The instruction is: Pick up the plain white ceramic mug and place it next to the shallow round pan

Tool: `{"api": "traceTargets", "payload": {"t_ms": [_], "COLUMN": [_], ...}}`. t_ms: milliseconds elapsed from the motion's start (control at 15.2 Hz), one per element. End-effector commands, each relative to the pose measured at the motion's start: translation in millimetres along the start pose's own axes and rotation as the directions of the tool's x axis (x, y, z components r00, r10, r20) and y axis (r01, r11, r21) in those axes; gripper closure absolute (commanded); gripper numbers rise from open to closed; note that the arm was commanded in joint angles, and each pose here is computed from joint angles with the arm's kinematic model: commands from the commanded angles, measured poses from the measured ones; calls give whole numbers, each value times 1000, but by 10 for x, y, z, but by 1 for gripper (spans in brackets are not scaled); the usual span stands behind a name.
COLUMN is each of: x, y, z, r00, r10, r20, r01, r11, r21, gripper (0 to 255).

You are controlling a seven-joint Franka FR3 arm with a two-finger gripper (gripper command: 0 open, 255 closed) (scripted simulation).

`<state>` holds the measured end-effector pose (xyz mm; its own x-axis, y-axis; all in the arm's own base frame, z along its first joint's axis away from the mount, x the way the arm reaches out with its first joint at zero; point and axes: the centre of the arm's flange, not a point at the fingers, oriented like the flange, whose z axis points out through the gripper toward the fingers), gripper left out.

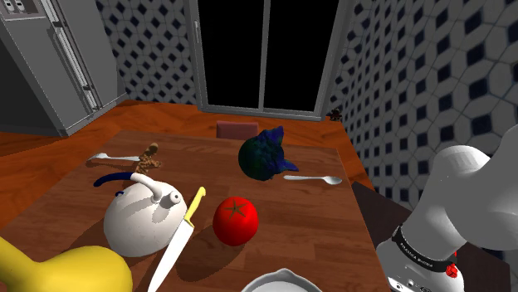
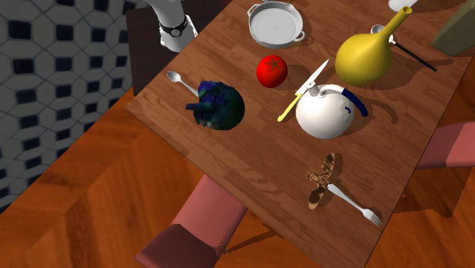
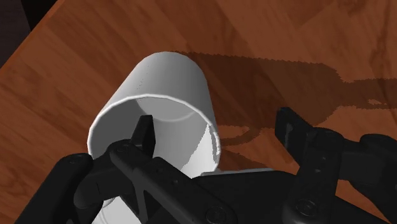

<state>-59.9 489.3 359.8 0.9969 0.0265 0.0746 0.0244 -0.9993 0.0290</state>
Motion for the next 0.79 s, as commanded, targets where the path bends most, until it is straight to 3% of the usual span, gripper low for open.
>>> {"api": "traceTargets", "payload": {"t_ms": [0,264,726], "x": [0,0,0], "y": [0,0,0], "z": [0,-500,-500], "r00": [1000,1000,1000], "r10": [0,0,0], "r20": [0,0,0], "r01": [0,0,0], "r11": [1000,1000,1000], "r21": [0,0,0], "gripper": [0,0,0]}}
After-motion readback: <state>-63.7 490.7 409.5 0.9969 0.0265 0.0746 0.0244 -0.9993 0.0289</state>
